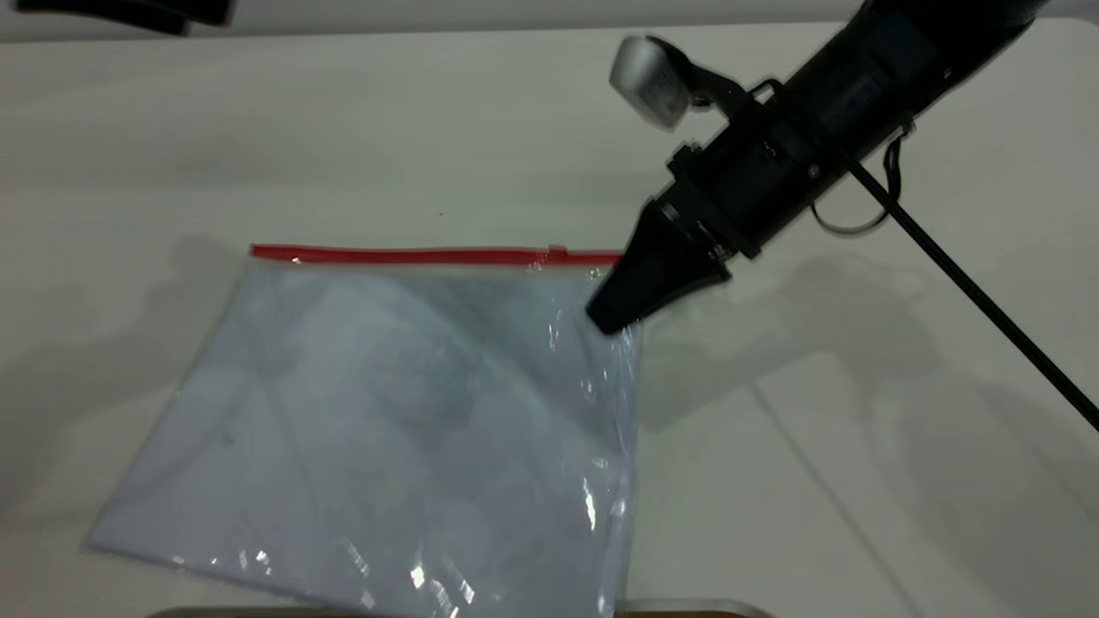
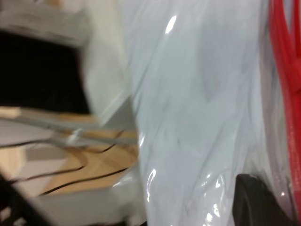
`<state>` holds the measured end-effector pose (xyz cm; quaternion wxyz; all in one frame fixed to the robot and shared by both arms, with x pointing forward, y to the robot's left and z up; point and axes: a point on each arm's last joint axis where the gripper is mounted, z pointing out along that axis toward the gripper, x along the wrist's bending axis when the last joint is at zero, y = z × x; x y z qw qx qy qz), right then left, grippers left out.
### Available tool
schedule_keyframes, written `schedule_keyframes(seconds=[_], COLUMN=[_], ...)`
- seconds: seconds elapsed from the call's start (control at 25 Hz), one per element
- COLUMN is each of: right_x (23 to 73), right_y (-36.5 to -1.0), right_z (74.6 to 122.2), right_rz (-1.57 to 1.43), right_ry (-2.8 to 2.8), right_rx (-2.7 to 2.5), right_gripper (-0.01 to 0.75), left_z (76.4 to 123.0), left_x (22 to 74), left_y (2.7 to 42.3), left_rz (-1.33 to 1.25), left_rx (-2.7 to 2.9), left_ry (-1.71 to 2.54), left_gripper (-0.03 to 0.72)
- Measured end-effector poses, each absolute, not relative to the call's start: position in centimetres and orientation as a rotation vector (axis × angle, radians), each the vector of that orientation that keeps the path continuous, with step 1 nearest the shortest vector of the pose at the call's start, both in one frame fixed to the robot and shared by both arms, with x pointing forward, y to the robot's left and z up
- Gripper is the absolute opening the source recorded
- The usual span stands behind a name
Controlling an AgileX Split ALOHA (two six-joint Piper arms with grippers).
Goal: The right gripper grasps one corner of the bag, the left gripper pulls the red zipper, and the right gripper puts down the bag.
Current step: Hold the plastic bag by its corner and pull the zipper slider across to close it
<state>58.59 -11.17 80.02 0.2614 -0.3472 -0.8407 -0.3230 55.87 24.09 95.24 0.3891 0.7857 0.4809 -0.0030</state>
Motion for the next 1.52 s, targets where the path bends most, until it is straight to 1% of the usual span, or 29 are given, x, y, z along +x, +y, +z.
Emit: schedule_keyframes(seconds=[0.2, 0.4, 0.64, 0.92, 1.28, 1.52], right_x=[58.7, 58.2, 58.5, 58.3, 58.6, 58.7], right_y=[-8.9, -6.5, -5.6, -5.4, -4.8, -4.4], right_z=[81.2, 81.2, 81.7, 81.9, 82.9, 83.5], right_rz=[-0.885, -0.907, -0.957, -0.964, -1.002, -1.021], right_ry=[-2.461, -2.573, -2.6, -2.567, -2.53, -2.509], right_rx=[-0.934, -0.938, -0.923, -0.891, -0.808, -0.762], right_gripper=[0.033, 0.033, 0.033, 0.033, 0.033, 0.033], left_z=[93.1, 90.6, 88.3, 86.8, 86.2, 85.2], left_x=[58.5, 61.4, 63.7, 64.2, 63.2, 63.2], left_y=[20.7, 17.7, 16.5, 16.3, 13.9, 13.8], left_rz=[-0.139, -0.297, -0.523, -0.57, -0.595, -0.589], left_rx=[2.087, 2.144, 2.173, 2.307, 2.356, 2.369], left_ry=[1.042, 0.843, 0.698, 0.578, 0.461, 0.455], left_gripper=[0.482, 0.482, 0.482, 0.482, 0.482, 0.482])
